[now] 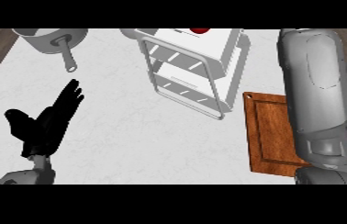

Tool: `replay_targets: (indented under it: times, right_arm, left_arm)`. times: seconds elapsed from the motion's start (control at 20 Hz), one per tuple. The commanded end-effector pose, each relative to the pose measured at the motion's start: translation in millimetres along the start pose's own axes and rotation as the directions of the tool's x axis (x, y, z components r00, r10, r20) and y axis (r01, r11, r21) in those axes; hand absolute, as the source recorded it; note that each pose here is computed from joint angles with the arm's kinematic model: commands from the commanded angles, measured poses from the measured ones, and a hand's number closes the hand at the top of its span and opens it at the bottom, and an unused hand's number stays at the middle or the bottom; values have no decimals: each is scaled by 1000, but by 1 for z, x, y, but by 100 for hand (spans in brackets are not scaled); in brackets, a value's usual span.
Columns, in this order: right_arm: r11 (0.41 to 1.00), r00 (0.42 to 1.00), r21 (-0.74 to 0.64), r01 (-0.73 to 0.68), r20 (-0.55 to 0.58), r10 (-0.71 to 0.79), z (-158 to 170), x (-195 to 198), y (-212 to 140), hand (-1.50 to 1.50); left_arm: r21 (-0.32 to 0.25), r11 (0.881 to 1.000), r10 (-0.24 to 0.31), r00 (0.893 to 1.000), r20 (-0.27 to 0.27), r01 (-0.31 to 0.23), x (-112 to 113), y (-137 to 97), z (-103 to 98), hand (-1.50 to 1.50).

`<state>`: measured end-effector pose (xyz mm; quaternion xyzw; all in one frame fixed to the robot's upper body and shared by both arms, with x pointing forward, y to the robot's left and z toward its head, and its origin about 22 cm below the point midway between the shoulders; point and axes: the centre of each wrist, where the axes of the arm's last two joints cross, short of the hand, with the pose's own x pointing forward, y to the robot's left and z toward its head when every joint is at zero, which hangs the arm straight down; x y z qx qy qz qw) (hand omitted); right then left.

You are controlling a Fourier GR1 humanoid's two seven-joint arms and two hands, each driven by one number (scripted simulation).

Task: Pick the tomato from the cutting board and place it in the tiered basket

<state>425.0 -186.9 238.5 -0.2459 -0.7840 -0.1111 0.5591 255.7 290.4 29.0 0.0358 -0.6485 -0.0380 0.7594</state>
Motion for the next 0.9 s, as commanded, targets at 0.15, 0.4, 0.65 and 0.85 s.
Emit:
replay_targets:
  times: [0.15, 0.4, 0.65, 0.85]
  right_arm:
    - [986, 1000, -167, 25, -5, -26, -26, 18, -100, -150]
    - [982, 1000, -187, 6, -1, -6, -18, 4, -183, -150]
    - [983, 1000, -184, 13, -1, -14, -20, -8, -237, -150]
    - [985, 1000, -172, -17, 16, 20, -18, -12, -281, -150]
  left_arm:
    - [22, 1000, -17, 1000, 22, 17, 7, 10, -1, 0]
    - [21, 1000, -3, 1000, 8, 3, 0, 12, 5, 0]
    - [10, 1000, -4, 1000, 7, 4, -4, 4, -5, 0]
    - [1, 1000, -18, 1000, 24, 18, 20, 25, 10, 0]
